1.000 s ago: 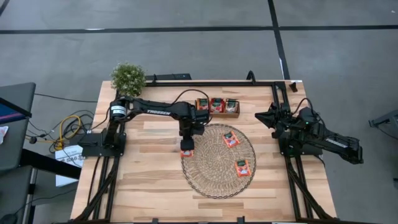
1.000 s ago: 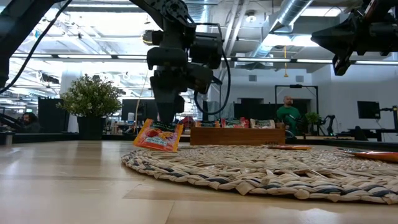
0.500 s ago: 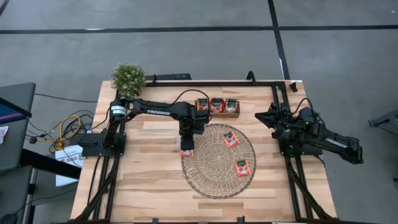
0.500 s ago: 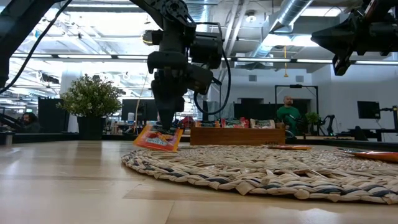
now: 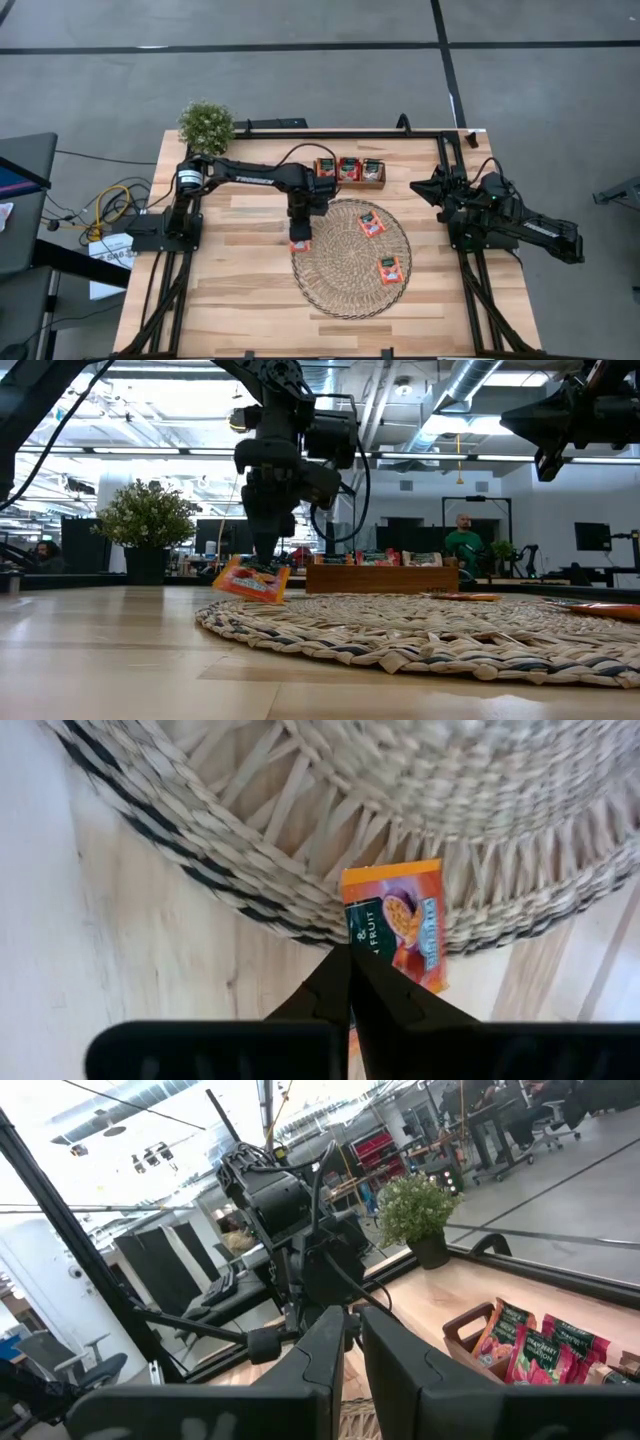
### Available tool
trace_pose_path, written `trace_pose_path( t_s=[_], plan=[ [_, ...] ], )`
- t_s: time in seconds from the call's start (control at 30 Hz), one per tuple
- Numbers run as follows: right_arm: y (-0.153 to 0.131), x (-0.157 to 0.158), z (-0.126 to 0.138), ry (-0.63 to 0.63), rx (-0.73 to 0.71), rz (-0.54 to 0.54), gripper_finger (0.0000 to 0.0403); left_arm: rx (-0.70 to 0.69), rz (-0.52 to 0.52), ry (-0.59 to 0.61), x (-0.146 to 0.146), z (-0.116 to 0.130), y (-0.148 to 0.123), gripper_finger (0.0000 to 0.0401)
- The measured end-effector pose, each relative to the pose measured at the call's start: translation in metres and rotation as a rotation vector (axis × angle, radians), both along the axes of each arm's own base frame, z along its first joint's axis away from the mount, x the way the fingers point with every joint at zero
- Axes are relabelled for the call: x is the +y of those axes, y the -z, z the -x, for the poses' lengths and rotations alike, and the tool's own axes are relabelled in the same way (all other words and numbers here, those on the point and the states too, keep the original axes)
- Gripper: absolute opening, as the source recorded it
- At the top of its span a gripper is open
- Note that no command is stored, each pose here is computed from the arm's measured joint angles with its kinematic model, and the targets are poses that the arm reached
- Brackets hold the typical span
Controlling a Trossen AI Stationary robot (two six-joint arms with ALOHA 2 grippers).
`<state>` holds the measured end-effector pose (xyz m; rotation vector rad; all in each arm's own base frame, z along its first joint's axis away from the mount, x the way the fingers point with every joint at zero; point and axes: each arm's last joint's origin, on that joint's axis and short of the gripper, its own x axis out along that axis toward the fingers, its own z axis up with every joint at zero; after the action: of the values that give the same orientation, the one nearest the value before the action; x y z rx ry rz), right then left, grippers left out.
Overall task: Pick & Place Tea
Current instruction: Put the bottom left orange tea bag into the left section of the wooden organizer
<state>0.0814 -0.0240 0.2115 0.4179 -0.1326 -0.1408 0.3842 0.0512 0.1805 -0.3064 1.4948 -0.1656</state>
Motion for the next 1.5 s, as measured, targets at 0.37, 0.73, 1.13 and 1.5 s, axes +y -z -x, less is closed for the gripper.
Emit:
trace_pose_path(
  t_s=[0.37, 0.73, 1.13, 1.5],
  plan=[
    [0.0, 0.0, 0.0, 0.0, 0.0, 0.0, 0.0033, -0.03, -0.043, 0.006, 0.002, -0.007, -0.041, 0.0],
    [0.0, 0.0, 0.0, 0.0, 0.0, 0.0, 0.0033, -0.144, -0.173, 0.006, 0.008, -0.017, -0.105, 0.0],
    [0.0, 0.0, 0.0, 0.001, 0.0, 0.0, 0.0033, -0.282, -0.529, 0.041, 0.034, -0.026, -0.137, 0.0],
    [0.0, 0.0, 0.0, 0.005, -0.001, -0.001, 0.0033, -0.277, -0.611, 0.092, 0.074, -0.038, -0.114, 0.0]
  ],
)
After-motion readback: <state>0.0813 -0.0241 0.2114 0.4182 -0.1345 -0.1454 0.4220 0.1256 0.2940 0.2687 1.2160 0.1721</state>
